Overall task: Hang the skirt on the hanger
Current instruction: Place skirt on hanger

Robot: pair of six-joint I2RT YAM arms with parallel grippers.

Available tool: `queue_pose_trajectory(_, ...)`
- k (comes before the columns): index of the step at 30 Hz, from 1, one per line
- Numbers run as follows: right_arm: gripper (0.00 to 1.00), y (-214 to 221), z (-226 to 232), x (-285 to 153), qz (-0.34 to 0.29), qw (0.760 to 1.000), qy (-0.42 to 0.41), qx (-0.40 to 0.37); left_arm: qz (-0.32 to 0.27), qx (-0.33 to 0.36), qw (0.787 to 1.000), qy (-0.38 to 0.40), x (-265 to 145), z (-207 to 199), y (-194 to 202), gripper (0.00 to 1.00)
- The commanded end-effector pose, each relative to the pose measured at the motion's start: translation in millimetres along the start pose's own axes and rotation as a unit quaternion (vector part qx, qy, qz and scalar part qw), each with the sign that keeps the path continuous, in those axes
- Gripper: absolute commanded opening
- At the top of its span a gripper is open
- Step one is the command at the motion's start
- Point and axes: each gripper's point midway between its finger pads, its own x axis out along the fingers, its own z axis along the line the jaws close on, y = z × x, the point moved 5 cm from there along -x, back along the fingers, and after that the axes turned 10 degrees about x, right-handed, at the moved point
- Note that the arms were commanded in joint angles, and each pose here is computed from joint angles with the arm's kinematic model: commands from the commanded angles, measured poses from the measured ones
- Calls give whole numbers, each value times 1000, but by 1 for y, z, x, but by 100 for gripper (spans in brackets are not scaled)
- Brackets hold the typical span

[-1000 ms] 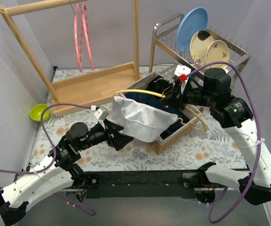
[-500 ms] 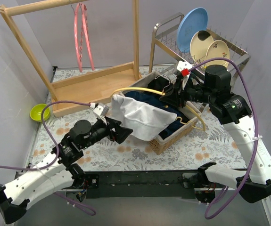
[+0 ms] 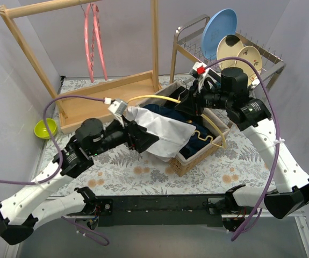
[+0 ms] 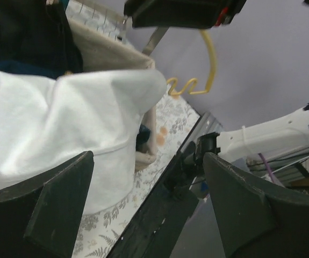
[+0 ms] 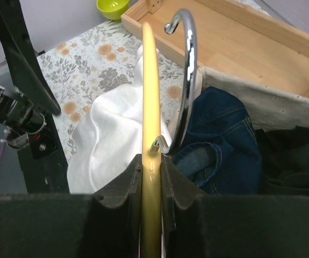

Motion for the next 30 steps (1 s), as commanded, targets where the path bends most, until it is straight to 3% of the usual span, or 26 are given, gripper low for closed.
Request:
queue_pose_trajectory(1, 1, -52, 8, -8, -97, 995, 17, -6, 68, 16, 998, -6, 18, -4, 18, 81)
queue_pose_trajectory(11, 1, -52, -8, 8, -103, 992, 38, 60, 120, 116, 976, -141, 65, 1, 38, 71)
queue_pose_trajectory(17, 1, -51, -10, 14, -99, 992, 31, 72, 144, 164, 945, -243, 75, 19, 61, 67)
queue_pose_trajectory(22, 1, -51, -9, 15, -98, 992, 24, 79, 152, 189, 925, -294, 83, 29, 75, 58)
queue_pose_trajectory(25, 1, -51, -8, 15, -98, 992, 22, 81, 153, 195, 916, -316, 87, 36, 81, 46)
queue_pose_trajectory(26, 1, -51, -8, 15, -98, 992, 22, 80, 153, 197, 914, -320, 87, 37, 83, 33)
queue_pose_trajectory(30, 1, -51, -8, 13, -100, 991, 24, 80, 141, 194, 921, -308, 91, 35, 82, 13)
